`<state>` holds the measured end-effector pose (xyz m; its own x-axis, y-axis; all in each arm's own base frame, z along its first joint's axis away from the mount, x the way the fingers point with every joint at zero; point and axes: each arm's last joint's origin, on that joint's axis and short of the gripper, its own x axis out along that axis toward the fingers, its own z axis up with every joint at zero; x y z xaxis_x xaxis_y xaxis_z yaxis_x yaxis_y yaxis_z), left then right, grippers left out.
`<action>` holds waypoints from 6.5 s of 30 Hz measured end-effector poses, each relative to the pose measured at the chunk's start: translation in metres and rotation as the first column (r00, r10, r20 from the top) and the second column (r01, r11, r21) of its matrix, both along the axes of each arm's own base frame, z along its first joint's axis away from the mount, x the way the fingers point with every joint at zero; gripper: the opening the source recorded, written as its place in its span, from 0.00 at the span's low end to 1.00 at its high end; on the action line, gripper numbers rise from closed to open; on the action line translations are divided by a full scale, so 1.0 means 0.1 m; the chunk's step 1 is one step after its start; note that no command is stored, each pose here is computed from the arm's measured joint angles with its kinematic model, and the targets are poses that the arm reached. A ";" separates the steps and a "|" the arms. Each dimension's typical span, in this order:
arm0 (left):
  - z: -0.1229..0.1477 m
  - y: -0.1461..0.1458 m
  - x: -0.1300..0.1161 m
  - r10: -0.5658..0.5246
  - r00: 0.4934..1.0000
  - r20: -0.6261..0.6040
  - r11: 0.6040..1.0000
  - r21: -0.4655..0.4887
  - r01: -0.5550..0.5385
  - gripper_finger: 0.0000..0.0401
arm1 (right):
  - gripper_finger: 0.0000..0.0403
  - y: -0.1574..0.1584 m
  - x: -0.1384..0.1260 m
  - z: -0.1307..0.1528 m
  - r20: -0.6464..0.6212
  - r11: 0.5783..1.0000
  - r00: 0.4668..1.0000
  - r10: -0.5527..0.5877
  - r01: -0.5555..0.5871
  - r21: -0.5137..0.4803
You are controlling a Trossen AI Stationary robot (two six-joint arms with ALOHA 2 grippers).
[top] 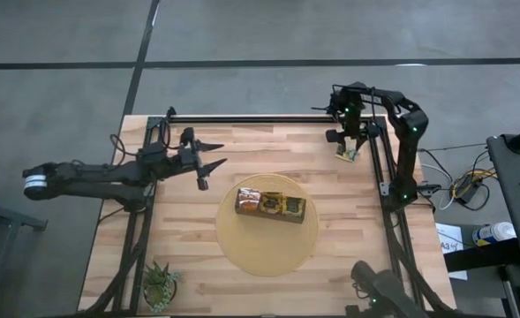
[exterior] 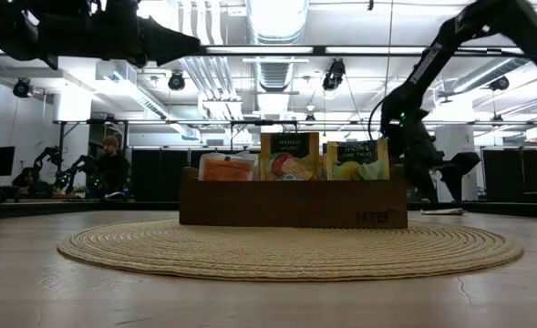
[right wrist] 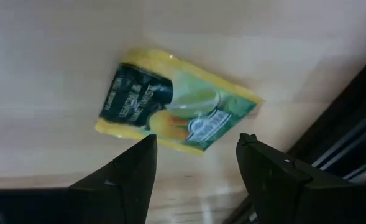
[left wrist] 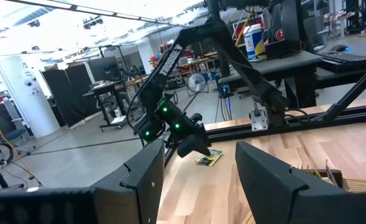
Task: Pick & Place Tea
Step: Put the yellow tea bag into the right section of the wooden organizer
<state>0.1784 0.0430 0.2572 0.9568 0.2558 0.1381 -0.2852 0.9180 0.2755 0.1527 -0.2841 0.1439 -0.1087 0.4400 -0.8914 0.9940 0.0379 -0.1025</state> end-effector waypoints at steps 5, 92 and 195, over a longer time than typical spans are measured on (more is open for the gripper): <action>0.01 -0.02 -0.06 -0.006 1.000 -0.018 1.000 -0.012 0.006 0.48 | 0.53 -0.03 0.01 -0.09 -0.028 0.995 0.998 0.055 -0.053 0.085; -0.02 0.00 0.77 -0.079 0.996 0.045 0.997 0.020 0.078 0.48 | 0.06 2.36 1.45 1.21 -0.077 -0.255 0.655 0.752 0.181 -0.950; 0.53 -0.04 1.13 0.378 0.733 -0.566 0.926 0.236 -0.295 0.49 | 0.02 3.32 1.45 1.21 0.295 0.241 -0.207 0.933 -0.250 -0.938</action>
<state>0.2915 0.0386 0.3103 0.7103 0.5974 -0.3723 -0.3108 0.7407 0.5956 0.2973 0.0475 0.2647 0.7556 0.2429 -0.6083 -0.1178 0.9640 0.2385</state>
